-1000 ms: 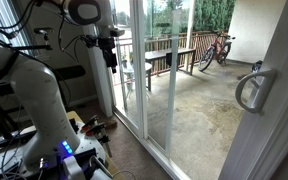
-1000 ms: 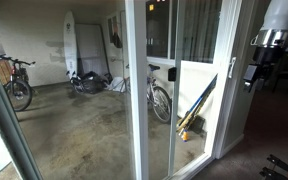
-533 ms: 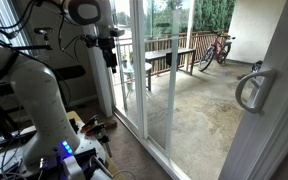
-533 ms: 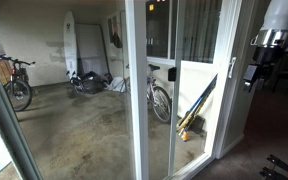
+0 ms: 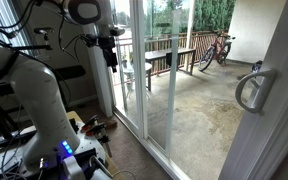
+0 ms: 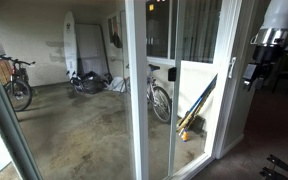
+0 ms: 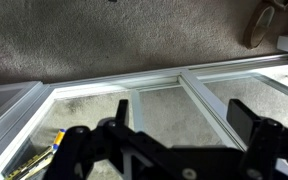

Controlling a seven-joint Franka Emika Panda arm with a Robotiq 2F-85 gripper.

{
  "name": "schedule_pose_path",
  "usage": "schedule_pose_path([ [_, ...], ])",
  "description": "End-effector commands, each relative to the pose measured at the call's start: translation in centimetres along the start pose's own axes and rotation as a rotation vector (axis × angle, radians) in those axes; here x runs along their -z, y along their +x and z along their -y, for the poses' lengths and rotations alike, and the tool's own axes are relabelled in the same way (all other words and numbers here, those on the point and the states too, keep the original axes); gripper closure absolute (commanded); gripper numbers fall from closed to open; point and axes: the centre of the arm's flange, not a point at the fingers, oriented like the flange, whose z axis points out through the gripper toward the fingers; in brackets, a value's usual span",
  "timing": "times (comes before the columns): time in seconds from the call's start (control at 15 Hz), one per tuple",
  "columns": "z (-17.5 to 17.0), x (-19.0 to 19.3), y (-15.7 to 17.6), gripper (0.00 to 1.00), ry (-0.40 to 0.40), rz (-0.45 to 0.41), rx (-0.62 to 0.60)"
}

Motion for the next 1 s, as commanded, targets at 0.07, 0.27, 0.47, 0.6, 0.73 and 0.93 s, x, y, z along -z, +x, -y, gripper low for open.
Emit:
schedule_pose_path([
  [0.07,0.0,0.0,0.5,0.0,0.007,-0.064,-0.039],
  [0.27,0.0,0.2,0.8,0.0,0.02,-0.096,-0.063],
  [0.47,-10.8,1.9,3.4,0.0,0.026,-0.121,-0.117],
  [0.6,-16.6,2.5,4.5,0.0,0.045,-0.15,-0.17],
  [0.73,-22.7,3.2,4.9,0.0,0.056,-0.184,-0.206],
  [0.93,-31.4,4.2,5.0,0.0,0.074,-0.237,-0.21],
])
